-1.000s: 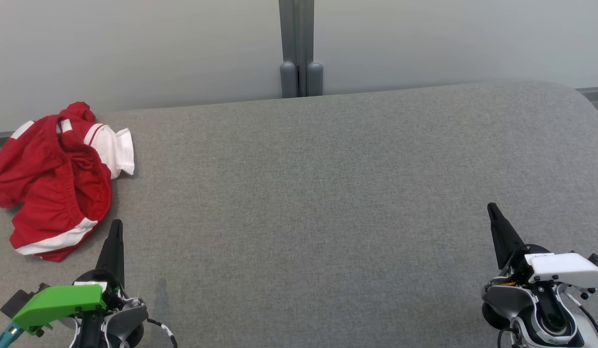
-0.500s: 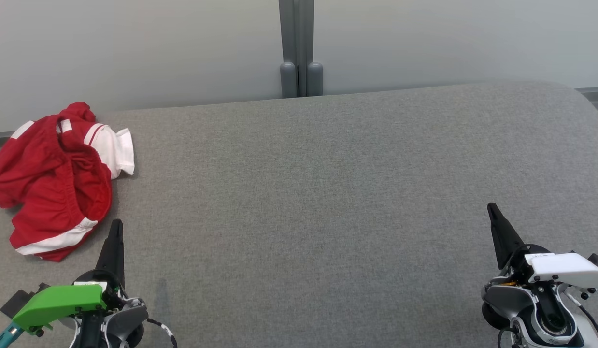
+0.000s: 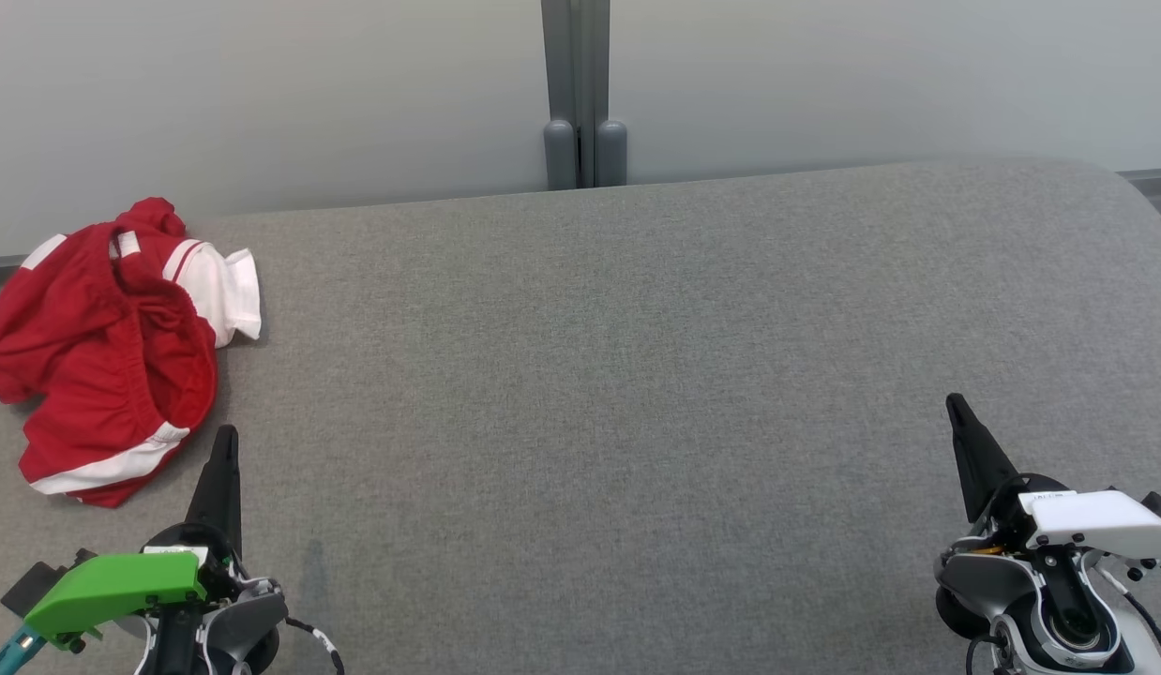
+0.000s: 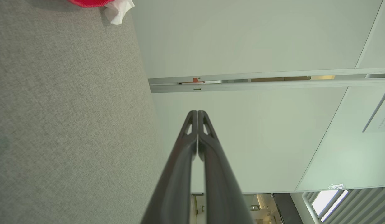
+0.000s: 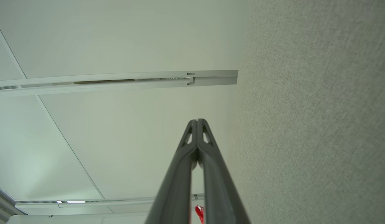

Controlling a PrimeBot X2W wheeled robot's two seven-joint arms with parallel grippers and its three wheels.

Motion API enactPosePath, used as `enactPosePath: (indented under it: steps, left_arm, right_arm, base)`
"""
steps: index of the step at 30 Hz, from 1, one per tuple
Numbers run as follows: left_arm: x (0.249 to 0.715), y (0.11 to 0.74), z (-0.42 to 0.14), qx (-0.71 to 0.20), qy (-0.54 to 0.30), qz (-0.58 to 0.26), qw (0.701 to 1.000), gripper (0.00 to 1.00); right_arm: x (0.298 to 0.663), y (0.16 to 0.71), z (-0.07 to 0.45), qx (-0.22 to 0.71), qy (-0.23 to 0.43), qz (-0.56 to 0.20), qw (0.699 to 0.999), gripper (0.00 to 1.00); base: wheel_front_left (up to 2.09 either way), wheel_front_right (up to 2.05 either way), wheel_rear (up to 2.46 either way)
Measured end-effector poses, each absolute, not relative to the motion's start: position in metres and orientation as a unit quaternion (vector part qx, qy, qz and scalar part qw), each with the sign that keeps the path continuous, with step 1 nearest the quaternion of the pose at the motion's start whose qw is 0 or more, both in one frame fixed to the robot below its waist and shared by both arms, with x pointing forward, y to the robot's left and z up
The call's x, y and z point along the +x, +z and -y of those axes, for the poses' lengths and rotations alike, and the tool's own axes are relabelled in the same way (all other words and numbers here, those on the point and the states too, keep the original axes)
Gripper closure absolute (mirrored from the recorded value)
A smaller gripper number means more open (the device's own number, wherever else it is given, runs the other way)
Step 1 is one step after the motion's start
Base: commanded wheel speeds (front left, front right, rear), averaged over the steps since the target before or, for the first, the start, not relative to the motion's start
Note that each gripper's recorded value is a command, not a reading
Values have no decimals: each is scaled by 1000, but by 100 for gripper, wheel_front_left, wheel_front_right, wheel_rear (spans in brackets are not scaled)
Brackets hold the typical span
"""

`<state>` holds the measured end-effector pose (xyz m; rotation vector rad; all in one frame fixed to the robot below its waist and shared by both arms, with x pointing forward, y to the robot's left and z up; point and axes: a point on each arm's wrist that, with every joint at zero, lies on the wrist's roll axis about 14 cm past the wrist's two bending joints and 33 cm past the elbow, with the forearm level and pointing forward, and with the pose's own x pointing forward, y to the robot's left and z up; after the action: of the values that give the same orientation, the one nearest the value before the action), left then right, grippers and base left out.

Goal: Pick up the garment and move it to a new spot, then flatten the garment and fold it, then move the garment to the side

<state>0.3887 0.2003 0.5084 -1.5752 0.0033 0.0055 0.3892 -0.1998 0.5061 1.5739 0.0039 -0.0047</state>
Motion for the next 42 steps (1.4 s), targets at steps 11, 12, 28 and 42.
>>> enactPosePath:
  steps: [11,12,28,42]
  left_arm:
    - [389,508,-200,-709,2,-1,706,100]
    - [389,508,-200,-709,2,-1,706,100]
    - [376,480,-193,-709,34,-31,704,0]
    - [380,493,-182,-645,25,-28,764,0]
  right_arm:
    - [389,506,200,708,-2,-2,706,100]
    - [389,506,200,708,-2,-2,706,100]
    - [375,477,197,708,-39,-27,704,0]
    - [377,490,203,651,-40,0,758,0]
  base:
    - [0,0,0]
    - [0,0,0]
    - [0,0,0]
    - [0,0,0]
